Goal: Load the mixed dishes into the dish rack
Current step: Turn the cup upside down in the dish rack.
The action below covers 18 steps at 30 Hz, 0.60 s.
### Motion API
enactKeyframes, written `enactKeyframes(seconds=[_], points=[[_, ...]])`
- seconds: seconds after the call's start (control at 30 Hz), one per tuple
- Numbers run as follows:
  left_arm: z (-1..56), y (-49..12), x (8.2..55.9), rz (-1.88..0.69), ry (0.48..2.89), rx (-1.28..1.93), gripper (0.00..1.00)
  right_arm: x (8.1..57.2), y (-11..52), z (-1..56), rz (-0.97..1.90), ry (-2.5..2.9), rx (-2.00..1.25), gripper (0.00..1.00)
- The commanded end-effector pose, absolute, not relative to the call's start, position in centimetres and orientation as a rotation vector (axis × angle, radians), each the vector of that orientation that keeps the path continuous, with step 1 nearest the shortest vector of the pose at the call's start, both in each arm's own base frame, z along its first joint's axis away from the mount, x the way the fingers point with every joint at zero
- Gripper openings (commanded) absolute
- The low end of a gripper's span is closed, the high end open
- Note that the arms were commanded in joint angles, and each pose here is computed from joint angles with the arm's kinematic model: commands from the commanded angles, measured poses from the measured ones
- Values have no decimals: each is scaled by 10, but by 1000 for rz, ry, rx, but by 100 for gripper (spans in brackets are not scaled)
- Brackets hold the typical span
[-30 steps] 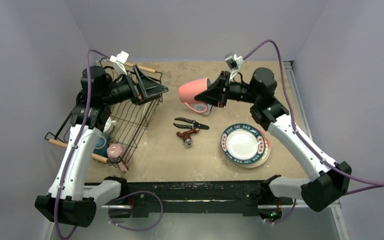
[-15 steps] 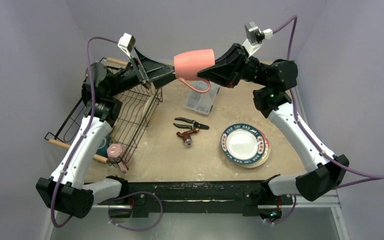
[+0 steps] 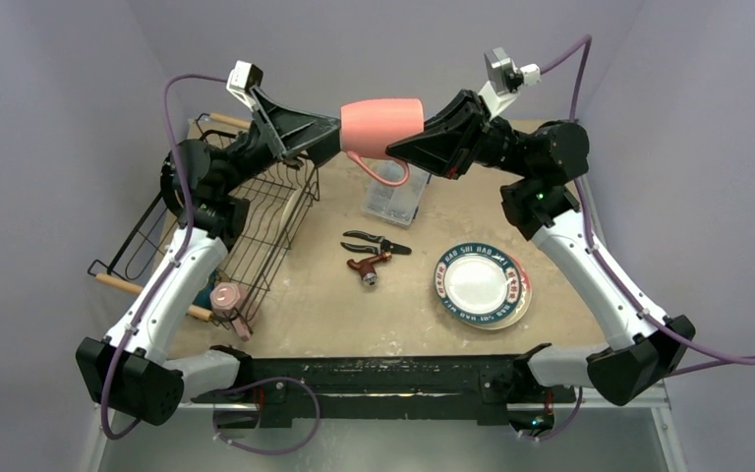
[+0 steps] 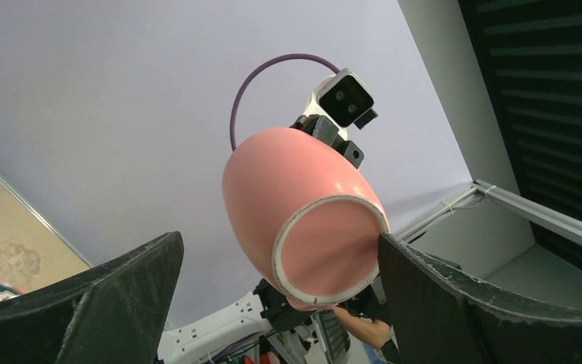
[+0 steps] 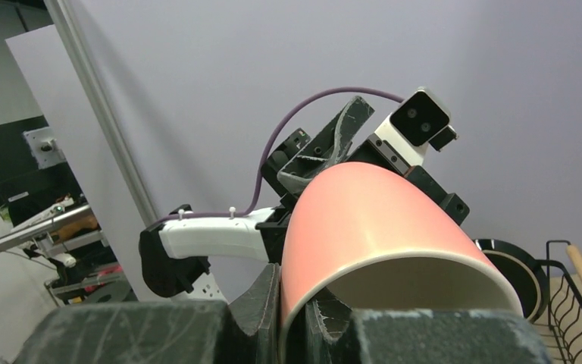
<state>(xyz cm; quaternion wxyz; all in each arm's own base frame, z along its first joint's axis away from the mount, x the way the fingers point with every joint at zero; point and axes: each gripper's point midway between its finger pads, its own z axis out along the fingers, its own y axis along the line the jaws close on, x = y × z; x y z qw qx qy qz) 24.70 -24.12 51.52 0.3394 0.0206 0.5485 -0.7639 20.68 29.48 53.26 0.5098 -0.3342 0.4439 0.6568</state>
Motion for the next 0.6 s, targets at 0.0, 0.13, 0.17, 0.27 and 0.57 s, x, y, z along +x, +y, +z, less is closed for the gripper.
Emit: enactKeyframes(seconds=[0.0, 0.13, 0.17, 0.27, 0.57], points=[[541, -241, 205, -2064, 1301, 206, 100, 230, 303, 505, 1561, 1201, -709, 0], [539, -236, 204, -2082, 1273, 180, 100, 230, 299, 507, 1591, 1185, -657, 0], [537, -236, 205, -2085, 1273, 167, 100, 230, 297, 508, 1592, 1174, -649, 0], [534, -236, 210, -2090, 1272, 133, 100, 230, 296, 511, 1582, 1164, -645, 0], [533, -229, 216, -2107, 1221, 77, 99, 225, 284, 521, 1591, 1110, -611, 0]])
